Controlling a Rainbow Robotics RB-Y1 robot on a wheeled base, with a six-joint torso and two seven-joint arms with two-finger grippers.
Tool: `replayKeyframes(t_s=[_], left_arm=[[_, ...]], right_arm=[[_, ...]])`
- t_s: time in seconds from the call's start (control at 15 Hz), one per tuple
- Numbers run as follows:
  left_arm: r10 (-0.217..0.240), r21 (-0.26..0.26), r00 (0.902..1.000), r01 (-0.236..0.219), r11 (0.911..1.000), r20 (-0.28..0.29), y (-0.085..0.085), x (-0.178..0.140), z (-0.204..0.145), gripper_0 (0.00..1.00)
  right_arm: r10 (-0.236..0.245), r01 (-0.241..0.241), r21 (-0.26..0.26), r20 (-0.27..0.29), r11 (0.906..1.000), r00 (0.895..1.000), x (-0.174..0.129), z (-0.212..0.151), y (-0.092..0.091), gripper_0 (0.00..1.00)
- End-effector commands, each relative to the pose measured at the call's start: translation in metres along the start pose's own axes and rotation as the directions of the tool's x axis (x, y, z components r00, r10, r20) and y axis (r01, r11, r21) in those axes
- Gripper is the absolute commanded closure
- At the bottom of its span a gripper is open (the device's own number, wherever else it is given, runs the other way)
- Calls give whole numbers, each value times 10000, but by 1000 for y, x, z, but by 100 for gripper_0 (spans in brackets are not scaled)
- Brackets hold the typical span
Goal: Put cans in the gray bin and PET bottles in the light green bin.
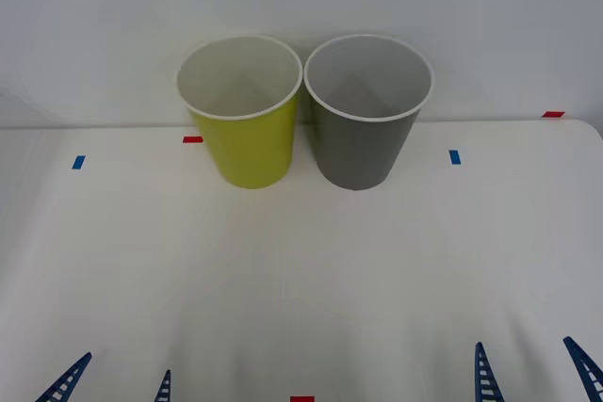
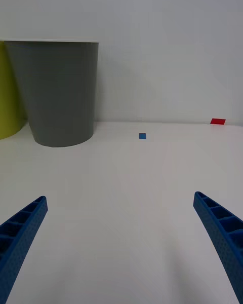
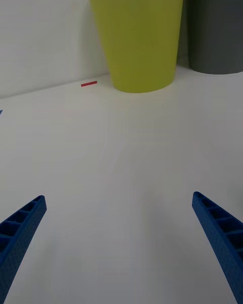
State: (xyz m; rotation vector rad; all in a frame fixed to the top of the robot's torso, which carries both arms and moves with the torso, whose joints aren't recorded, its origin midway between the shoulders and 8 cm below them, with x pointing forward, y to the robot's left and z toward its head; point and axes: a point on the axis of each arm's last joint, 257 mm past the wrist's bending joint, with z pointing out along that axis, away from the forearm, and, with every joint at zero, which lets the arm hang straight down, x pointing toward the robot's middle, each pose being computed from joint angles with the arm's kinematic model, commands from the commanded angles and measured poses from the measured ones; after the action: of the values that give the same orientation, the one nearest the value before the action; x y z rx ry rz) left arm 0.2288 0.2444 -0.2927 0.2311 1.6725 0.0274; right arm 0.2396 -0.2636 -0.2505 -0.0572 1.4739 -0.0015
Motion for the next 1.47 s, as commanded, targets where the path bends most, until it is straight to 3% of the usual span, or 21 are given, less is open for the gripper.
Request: replayKeyframes(t_s=[0.07,1.47], left_arm=[[0,0,10000,0,10000,0,0,0,0,0],[0,0,10000,0,10000,0,0,0,0,0]], right_arm=[[1,-1,1,-3,10000,10000,0,0,0,0],[1,-1,1,-3,10000,10000,0,0,0,0]])
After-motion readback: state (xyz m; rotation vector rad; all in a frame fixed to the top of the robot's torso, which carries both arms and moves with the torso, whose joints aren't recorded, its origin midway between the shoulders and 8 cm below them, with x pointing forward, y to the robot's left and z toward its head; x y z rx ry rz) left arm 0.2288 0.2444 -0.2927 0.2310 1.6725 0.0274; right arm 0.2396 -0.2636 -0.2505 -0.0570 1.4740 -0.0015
